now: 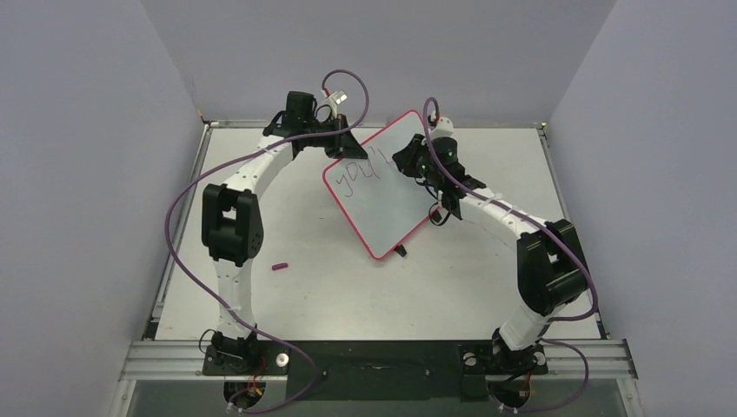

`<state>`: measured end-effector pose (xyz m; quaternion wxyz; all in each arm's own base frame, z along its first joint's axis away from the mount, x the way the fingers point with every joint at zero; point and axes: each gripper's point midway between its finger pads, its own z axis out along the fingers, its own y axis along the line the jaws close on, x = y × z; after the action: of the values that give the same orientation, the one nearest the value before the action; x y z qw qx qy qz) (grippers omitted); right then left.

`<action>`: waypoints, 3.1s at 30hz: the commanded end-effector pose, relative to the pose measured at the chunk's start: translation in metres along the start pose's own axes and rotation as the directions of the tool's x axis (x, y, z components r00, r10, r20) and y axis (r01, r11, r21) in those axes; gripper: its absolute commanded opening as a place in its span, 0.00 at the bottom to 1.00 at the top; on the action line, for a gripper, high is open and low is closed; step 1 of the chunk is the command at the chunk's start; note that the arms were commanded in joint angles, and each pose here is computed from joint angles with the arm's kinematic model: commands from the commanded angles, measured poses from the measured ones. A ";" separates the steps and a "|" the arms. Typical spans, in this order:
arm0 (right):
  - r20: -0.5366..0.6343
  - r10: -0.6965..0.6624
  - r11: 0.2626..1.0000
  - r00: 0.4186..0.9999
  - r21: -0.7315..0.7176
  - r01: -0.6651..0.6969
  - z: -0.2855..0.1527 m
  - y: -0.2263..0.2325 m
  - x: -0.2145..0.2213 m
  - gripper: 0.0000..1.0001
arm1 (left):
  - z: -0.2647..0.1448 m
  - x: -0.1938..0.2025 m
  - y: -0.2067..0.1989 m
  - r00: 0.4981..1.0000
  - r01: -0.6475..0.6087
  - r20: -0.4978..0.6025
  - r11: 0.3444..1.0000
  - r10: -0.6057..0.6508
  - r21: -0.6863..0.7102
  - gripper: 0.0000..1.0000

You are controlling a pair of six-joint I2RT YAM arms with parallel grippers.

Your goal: Write a sentence on the whiteboard

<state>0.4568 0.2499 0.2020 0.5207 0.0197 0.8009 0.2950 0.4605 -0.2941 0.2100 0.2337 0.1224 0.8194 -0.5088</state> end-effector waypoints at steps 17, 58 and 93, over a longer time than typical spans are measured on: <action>0.019 -0.013 1.000 1.000 -0.007 0.013 -0.006 0.007 -0.008 0.00 | -0.026 -0.023 -0.078 0.987 -0.159 0.062 0.973 0.151 0.165 0.00; 0.071 0.013 1.000 0.997 -0.003 -0.013 0.026 0.021 -0.055 0.00 | -0.025 -0.021 -0.076 0.987 -0.158 0.057 0.974 0.150 0.163 0.00; 0.132 0.031 0.999 0.991 0.034 -0.035 -0.023 0.001 -0.067 0.00 | -0.026 -0.023 -0.075 0.987 -0.156 0.065 0.976 0.147 0.151 0.00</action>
<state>0.4657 0.2192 0.2436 0.5421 0.0585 0.7920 0.2745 0.4574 -0.2974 0.2106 0.2317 0.1298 0.8170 -0.5119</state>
